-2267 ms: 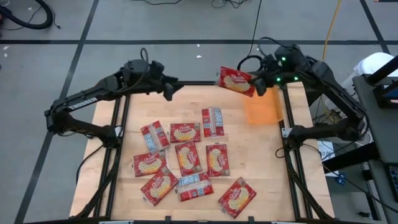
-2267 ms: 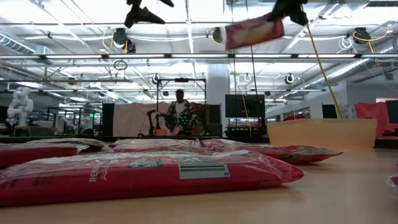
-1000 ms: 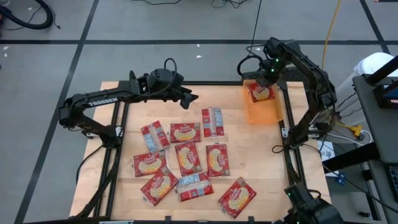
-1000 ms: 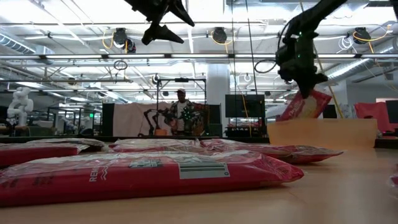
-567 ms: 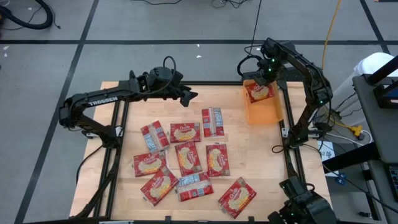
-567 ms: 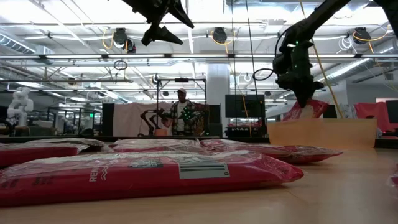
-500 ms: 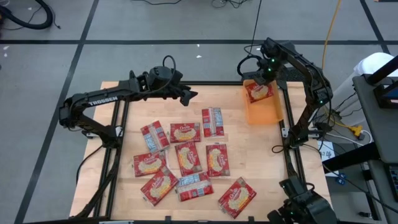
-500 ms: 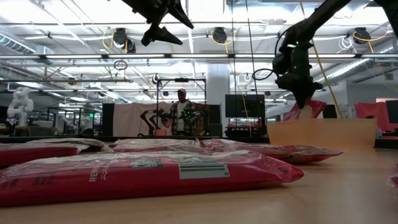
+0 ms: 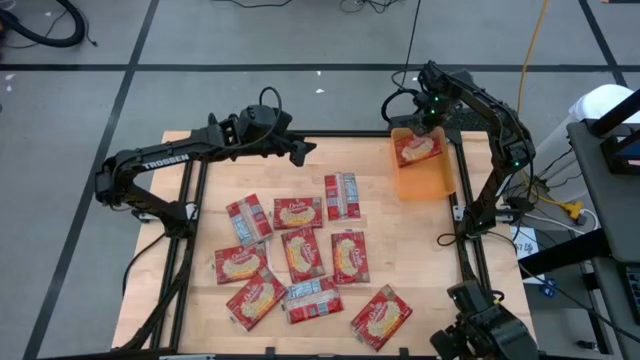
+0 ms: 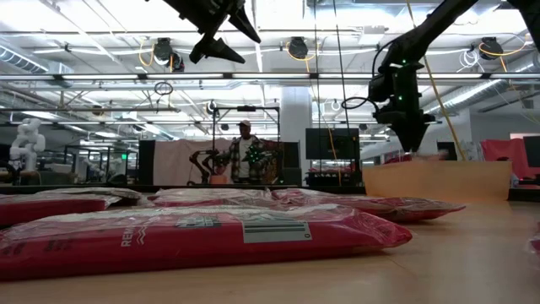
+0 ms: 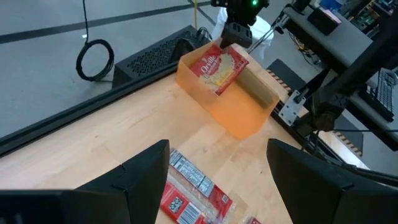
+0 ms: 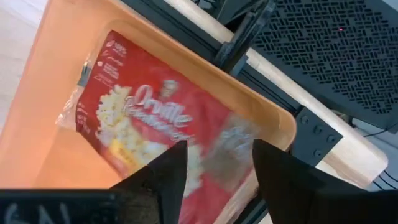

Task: Sort popcorn bags into baskets
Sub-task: Put the red popcorn bag into the orange bin

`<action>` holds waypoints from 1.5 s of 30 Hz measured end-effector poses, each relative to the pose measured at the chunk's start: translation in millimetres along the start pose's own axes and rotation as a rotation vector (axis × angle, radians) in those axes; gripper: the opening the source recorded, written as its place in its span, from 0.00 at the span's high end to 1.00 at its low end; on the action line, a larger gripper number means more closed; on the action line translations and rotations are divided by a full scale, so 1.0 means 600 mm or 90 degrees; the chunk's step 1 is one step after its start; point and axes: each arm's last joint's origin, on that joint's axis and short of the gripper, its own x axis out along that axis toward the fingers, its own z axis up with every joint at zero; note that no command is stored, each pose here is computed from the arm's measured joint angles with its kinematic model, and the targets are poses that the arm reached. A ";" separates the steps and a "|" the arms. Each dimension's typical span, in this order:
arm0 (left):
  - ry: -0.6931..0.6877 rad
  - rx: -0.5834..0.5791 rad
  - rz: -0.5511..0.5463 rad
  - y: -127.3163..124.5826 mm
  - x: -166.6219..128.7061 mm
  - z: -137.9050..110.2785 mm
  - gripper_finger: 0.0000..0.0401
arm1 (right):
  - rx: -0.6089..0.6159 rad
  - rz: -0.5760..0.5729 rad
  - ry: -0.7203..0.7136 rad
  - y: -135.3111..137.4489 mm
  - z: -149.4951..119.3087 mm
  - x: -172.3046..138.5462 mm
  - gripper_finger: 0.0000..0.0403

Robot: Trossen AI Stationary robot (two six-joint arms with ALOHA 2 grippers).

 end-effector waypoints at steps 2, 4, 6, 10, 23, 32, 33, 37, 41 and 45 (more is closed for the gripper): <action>0.000 0.000 0.001 0.000 0.000 0.000 0.32 | -0.003 0.003 0.008 0.002 -0.002 0.000 0.57; -0.001 0.000 0.006 0.001 0.000 0.000 0.32 | 0.006 0.005 0.018 0.008 -0.003 -0.001 0.57; -0.004 0.000 0.011 0.001 0.000 0.000 0.32 | 0.009 0.008 0.023 0.016 -0.003 -0.001 0.58; -0.006 -0.003 0.016 0.002 0.001 0.000 0.32 | -0.001 0.086 0.015 0.038 -0.001 -0.003 0.58; 0.023 -0.027 0.036 0.000 0.033 -0.016 0.32 | -0.035 0.131 0.078 0.094 -0.017 0.023 0.58; 0.036 -0.025 0.026 -0.005 0.040 -0.024 0.32 | -0.035 0.097 0.128 0.110 -0.059 0.116 0.58; 0.035 -0.025 0.020 -0.006 0.041 -0.023 0.32 | -0.032 0.092 0.120 0.111 -0.061 0.124 0.58; 0.038 -0.005 0.011 -0.006 0.041 -0.023 0.32 | -0.038 0.050 0.091 0.111 -0.068 0.154 0.58; 0.040 0.024 0.010 -0.006 0.041 -0.023 0.32 | -0.065 0.013 0.055 0.119 -0.059 0.156 0.59; 0.041 0.035 0.009 -0.006 0.041 -0.023 0.32 | -0.045 -0.006 0.049 0.126 -0.060 0.150 0.60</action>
